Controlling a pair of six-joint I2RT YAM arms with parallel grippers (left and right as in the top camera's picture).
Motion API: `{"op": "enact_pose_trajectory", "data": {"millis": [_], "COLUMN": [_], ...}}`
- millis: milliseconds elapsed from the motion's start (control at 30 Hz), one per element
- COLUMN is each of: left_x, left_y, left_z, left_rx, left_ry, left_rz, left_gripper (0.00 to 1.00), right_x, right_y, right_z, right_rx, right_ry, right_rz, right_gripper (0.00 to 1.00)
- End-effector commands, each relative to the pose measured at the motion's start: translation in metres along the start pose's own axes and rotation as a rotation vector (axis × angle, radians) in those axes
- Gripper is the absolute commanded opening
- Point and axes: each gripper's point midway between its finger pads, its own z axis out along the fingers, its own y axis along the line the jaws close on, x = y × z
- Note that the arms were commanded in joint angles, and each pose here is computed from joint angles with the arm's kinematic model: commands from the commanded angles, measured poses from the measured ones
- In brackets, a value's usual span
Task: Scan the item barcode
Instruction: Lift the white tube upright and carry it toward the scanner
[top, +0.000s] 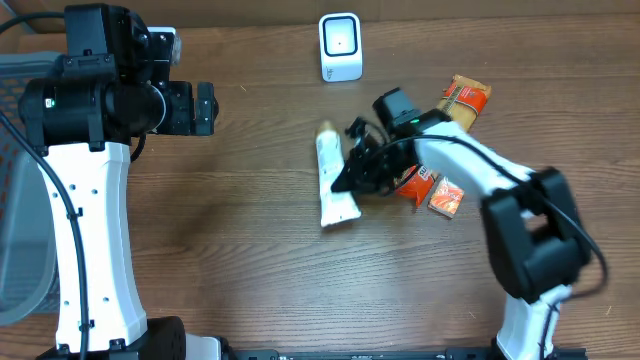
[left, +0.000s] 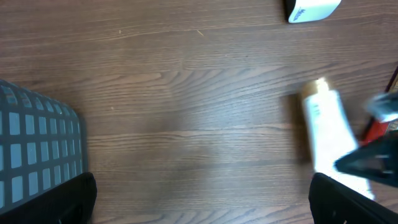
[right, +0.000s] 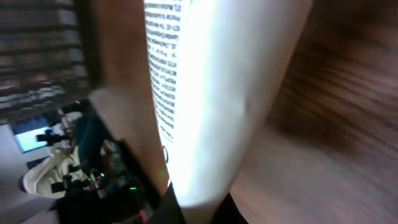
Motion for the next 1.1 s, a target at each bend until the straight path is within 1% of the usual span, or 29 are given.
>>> {"op": "enact_pose_trajectory", "data": {"millis": [0, 133, 267, 367, 467, 600, 733, 933, 1067], "left_x": [-0.004, -0.004, -0.004, -0.004, -0.004, -0.004, -0.004, -0.004, -0.004], "left_y": [0.001, 0.001, 0.001, 0.001, 0.001, 0.001, 0.001, 0.001, 0.001], "left_z": [-0.005, -0.005, -0.005, -0.005, -0.005, -0.005, -0.005, -0.005, -0.005], "left_rx": [-0.005, -0.005, -0.005, -0.005, -0.005, -0.005, -0.005, -0.005, -0.005], "left_ry": [-0.021, -0.021, -0.021, -0.021, -0.021, -0.021, -0.021, -0.021, -0.021], "left_rz": [0.012, 0.012, 0.012, 0.012, 0.012, 0.012, 0.012, 0.012, 0.012], "left_gripper": [1.00, 1.00, 1.00, 1.00, 1.00, 1.00, 1.00, 1.00, 1.00], "right_x": [-0.002, 0.009, 0.029, 0.042, 0.055, 0.065, 0.065, 0.052, 0.046], "right_y": [0.094, 0.134, 0.174, 0.191, 0.204, 0.213, 0.208, 0.171, 0.149], "right_z": [-0.086, -0.145, -0.195, -0.220, -0.234, -0.241, -0.238, -0.225, -0.217], "right_rx": [-0.201, -0.245, -0.318, -0.318, -0.319, -0.320, -0.310, -0.162, -0.081], "right_ry": [-0.170, -0.301, -0.404, -0.473, -0.508, -0.526, -0.518, -0.524, -0.512], "right_rz": [-0.276, -0.402, -0.512, -0.552, -0.586, -0.611, -0.580, -0.418, -0.352], "right_gripper": [0.04, 0.04, 0.04, 0.04, 0.04, 0.04, 0.04, 0.04, 0.04]}}
